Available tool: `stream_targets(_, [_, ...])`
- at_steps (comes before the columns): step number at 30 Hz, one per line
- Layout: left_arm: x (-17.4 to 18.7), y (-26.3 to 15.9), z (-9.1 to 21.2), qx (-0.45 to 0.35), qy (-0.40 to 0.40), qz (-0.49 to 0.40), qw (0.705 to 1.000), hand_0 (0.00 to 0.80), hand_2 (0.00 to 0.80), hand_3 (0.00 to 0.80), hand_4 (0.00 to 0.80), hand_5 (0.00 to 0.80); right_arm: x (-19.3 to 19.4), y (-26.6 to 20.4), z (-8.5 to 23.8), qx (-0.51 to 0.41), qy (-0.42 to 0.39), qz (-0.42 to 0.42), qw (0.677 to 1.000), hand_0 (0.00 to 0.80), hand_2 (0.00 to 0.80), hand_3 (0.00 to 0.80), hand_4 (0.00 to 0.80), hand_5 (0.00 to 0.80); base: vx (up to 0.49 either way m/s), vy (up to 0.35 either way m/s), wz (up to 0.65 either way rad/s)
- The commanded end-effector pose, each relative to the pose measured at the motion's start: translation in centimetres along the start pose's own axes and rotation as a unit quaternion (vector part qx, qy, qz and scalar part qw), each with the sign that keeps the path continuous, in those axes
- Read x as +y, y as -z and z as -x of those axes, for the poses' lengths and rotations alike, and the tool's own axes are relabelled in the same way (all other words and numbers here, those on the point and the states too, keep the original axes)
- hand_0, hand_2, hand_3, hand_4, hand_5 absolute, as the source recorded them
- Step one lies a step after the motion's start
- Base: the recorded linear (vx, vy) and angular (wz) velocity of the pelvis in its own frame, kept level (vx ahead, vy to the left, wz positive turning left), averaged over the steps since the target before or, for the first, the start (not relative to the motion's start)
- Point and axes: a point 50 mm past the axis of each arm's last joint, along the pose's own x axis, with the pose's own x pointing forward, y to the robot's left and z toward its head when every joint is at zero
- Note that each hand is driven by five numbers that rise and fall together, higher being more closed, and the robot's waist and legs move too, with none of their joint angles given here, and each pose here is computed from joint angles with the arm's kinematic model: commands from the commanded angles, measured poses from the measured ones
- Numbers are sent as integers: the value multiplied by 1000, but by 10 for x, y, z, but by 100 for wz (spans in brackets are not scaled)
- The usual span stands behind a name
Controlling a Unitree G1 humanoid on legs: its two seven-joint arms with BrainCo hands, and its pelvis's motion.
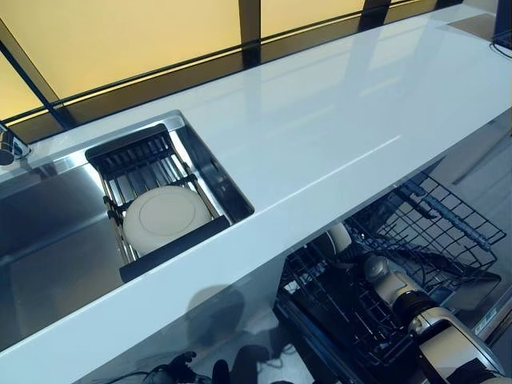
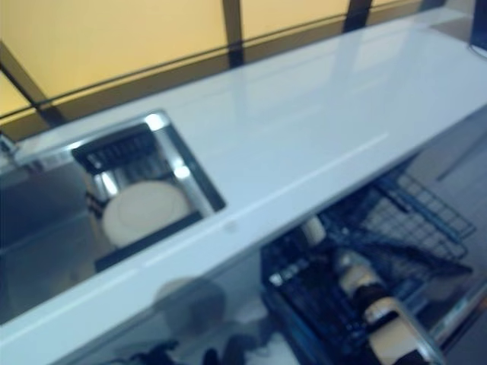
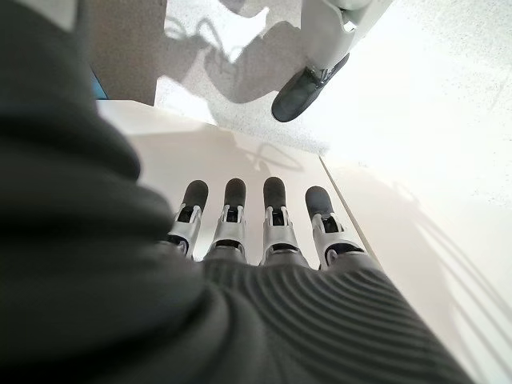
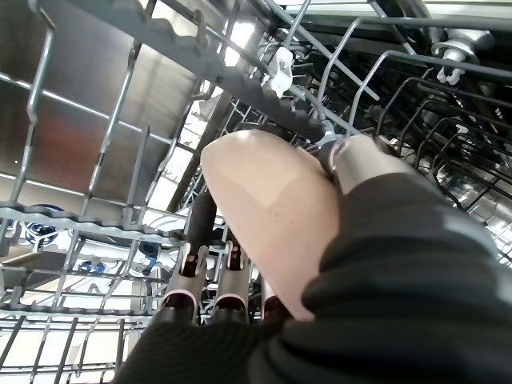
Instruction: Take plates into dishwasher
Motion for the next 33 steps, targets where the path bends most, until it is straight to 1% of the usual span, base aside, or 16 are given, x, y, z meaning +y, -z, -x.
stream_targets(1, [12,-30,-5,-39,-18,2,999,0,0,0,0,0,29,66,9,159,-62,44,984,800,800,800,800,800,0,0,0])
stream_targets(23, [14,-30,-6,-36,-20,5,999,0,0,0,0,0,41,75,13,171,-75,40,982,797,797,797,797,797,0,0,0])
stream_targets(24, [14,-31,-6,-36,-21,5,999,0,0,0,0,0,42,76,13,172,-73,41,981,307,307,307,307,307,0,0,0])
stream_targets(25, [15,-31,-6,-37,-22,6,999,0,0,0,0,0,41,76,13,172,-73,42,981,0,0,0,0,0,0,0,0])
stream_targets(33, [16,-31,-6,-38,-23,6,999,0,0,0,0,0,44,74,13,165,-68,43,983,0,0,0,0,0,0,0,0])
